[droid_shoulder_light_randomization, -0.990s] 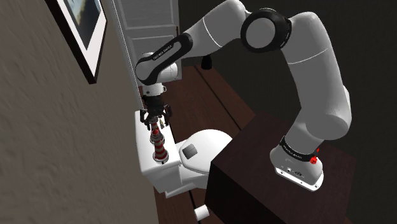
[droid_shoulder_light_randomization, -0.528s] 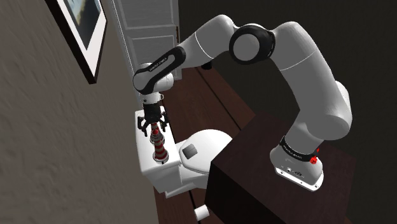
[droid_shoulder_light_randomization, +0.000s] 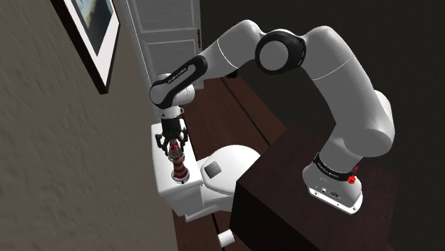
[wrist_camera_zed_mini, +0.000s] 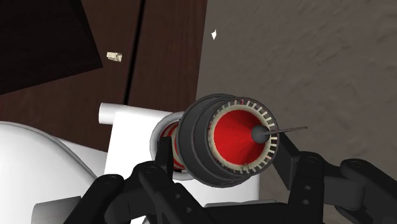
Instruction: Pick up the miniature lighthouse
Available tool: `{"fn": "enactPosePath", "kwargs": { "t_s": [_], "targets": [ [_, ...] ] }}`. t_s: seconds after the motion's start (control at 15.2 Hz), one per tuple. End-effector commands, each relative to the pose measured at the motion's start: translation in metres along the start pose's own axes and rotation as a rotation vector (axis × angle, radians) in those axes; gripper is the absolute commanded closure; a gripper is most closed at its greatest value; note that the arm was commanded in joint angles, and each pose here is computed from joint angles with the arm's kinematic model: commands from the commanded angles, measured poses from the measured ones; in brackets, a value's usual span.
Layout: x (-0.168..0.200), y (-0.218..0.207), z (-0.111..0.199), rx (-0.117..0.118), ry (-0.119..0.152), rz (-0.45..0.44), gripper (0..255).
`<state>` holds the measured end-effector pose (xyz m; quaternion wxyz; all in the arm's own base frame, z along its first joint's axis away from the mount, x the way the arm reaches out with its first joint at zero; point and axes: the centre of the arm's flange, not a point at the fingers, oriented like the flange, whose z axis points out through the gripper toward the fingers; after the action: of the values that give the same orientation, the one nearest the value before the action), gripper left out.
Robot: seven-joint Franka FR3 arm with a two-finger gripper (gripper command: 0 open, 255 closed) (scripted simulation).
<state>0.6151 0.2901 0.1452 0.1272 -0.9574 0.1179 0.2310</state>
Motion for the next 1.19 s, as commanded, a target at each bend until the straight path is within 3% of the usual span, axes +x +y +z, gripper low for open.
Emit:
{"fn": "enactPosePath", "kwargs": {
  "t_s": [0.0, 0.26, 1.12],
  "targets": [
    [0.000, 0.000, 0.001, 0.000, -0.001, 0.000, 255],
    [0.001, 0.000, 0.001, 0.000, -0.001, 0.000, 255],
    [-0.032, -0.013, -0.058, 0.000, -0.001, 0.000, 255]
  ]
}}
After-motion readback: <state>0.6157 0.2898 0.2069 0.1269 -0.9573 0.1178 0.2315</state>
